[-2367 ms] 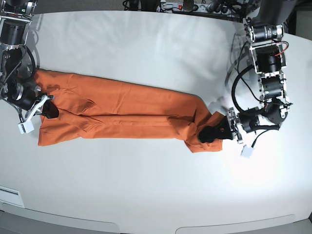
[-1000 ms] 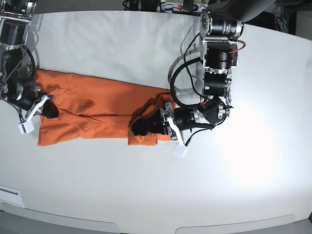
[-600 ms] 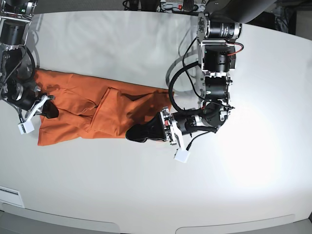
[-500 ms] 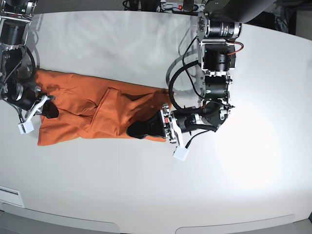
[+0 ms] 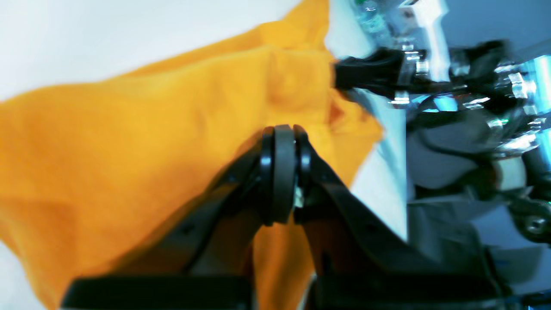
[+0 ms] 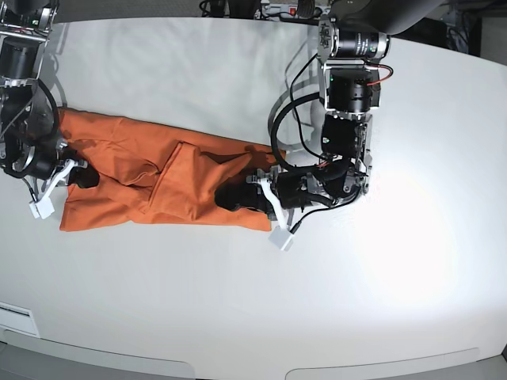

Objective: Fold the T-shirt properly
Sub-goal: 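Fold the strip end with the left gripper toward the right gripper, then fold the other end with the right gripper toward the left gripper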

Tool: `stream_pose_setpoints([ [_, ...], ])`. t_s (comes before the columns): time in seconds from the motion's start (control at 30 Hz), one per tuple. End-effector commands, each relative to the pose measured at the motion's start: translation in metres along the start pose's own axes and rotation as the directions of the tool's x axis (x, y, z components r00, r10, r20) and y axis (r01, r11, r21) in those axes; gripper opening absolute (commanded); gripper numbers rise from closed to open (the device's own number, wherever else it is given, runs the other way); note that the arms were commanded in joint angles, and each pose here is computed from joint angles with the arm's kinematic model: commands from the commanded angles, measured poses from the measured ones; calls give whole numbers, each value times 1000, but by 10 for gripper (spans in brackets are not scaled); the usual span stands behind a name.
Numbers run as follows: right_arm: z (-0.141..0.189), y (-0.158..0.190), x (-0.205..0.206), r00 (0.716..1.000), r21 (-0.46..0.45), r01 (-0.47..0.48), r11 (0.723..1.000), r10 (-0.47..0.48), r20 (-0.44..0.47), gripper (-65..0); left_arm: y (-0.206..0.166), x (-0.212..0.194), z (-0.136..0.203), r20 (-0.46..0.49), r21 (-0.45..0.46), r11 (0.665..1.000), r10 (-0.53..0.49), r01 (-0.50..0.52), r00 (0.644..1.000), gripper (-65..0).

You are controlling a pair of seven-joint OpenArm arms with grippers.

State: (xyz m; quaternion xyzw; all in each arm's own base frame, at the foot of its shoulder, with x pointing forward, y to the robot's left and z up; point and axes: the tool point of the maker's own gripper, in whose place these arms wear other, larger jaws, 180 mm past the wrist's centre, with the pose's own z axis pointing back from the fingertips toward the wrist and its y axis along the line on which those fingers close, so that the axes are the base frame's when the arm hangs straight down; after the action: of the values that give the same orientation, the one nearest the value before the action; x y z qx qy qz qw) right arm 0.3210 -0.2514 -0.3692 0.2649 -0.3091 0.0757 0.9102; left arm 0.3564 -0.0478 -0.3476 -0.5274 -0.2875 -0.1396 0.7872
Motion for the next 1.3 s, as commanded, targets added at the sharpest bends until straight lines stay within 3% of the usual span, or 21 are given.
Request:
stream_pose_setpoints([
  [0.0,18,4,38,994,8,-54,998,53,93,-650,5,-1,1,-19,34,999,-2,2,1000,-650],
  [0.07,31,8,56,988,9,-98,995,96,123,-618,11,-9,3,-34,57,998,15,-13,999,-650],
  [0.23,61,-7,69,984,-63,-135,989,141,111,-322,24,-15,16,-62,104,994,48,-42,997,-650],
  [0.3,68,-19,62,988,-93,-103,990,113,110,-294,30,-11,23,-65,126,991,47,-38,997,-650],
  [0.47,78,-44,20,990,-85,74,994,-63,126,-294,45,-11,33,-74,199,977,92,-75,993,-650],
  [0.63,62,-45,-17,973,-17,215,976,-213,91,-294,49,-10,34,-74,227,968,125,-106,989,-650],
  [0.73,44,-33,-31,968,26,245,969,-246,55,-294,51,-12,32,-97,249,963,125,-98,987,-650],
  [1.0,7,-2,-35,952,129,287,949,-297,72,-304,47,-15,20,-161,272,960,118,-71,980,-650],
  [1.07,4,0,-35,950,136,291,947,-303,80,-391,44,-16,16,-180,266,962,104,-54,978,-650],
  [1.13,5,-1,-30,948,135,288,948,-302,98,-586,40,-18,12,-204,260,965,89,-34,975,-650],
  [1.17,6,-3,-28,949,132,283,950,-297,104,-650,39,-18,10,-213,256,967,81,-24,974,-650],
  [1.27,16,-7,-9,958,115,240,964,-254,132,-650,30,-11,5,-220,220,976,49,0,974,-650],
])
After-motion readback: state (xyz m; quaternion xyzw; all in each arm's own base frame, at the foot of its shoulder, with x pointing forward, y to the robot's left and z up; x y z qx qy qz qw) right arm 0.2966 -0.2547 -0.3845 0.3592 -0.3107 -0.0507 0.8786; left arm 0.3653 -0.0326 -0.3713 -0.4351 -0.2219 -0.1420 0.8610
